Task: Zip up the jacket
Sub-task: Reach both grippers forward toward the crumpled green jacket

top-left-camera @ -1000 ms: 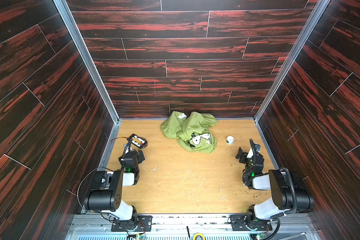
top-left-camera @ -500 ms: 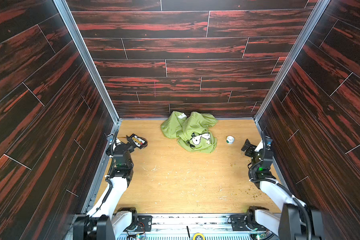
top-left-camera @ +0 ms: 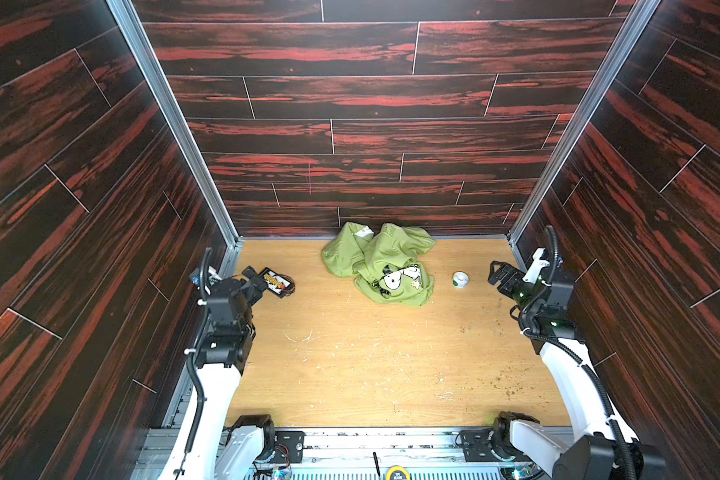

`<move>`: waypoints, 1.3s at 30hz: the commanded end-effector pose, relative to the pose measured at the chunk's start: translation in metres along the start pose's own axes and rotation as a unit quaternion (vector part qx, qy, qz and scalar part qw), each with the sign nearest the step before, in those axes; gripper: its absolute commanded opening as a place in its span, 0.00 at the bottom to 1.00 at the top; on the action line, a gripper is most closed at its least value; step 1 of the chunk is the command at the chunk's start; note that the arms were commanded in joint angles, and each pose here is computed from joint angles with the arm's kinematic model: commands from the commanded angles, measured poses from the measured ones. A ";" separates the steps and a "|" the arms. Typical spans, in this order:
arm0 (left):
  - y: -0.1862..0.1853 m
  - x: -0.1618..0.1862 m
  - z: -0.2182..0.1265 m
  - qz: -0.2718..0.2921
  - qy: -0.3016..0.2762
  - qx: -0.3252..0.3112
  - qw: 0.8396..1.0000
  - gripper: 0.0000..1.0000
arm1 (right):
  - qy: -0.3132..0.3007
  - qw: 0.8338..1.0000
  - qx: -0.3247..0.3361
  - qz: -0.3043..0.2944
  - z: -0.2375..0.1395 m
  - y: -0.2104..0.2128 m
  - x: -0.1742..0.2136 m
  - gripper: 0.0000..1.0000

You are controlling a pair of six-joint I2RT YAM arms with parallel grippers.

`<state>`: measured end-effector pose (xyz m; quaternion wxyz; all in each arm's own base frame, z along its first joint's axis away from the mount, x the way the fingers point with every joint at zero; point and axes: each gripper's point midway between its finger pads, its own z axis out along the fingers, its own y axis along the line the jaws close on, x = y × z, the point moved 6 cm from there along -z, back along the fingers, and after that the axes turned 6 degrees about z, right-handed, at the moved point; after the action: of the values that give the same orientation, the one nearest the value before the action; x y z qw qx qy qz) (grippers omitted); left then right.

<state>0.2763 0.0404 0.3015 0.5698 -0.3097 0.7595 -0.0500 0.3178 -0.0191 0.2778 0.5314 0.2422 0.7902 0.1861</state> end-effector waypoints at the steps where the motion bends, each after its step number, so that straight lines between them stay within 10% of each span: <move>1: -0.008 0.016 -0.015 -0.048 0.082 0.040 0.995 1.00 | 0.040 0.997 0.000 0.064 -0.002 0.001 0.008 0.99; 8: 0.008 0.025 -0.050 -0.120 -0.093 0.170 0.974 0.99 | 0.151 0.982 -0.058 0.101 0.031 0.020 0.021 0.97; 15: -0.016 0.042 -0.004 -0.038 0.110 0.117 0.986 1.00 | 0.182 0.979 -0.081 0.039 0.050 0.078 0.025 0.85; 21: -0.060 0.093 0.051 -0.019 0.298 0.181 0.937 0.99 | 0.257 0.965 -0.049 -0.017 0.094 0.146 0.060 0.73; 39: -0.093 0.144 0.029 0.033 0.365 0.266 0.892 1.00 | 0.337 0.936 0.092 -0.042 0.209 0.176 0.169 0.72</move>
<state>0.3177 -0.0967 0.2010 0.3176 -0.1070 0.8868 -0.3182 0.4893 0.2336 0.1923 0.2386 0.1457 0.9399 0.1960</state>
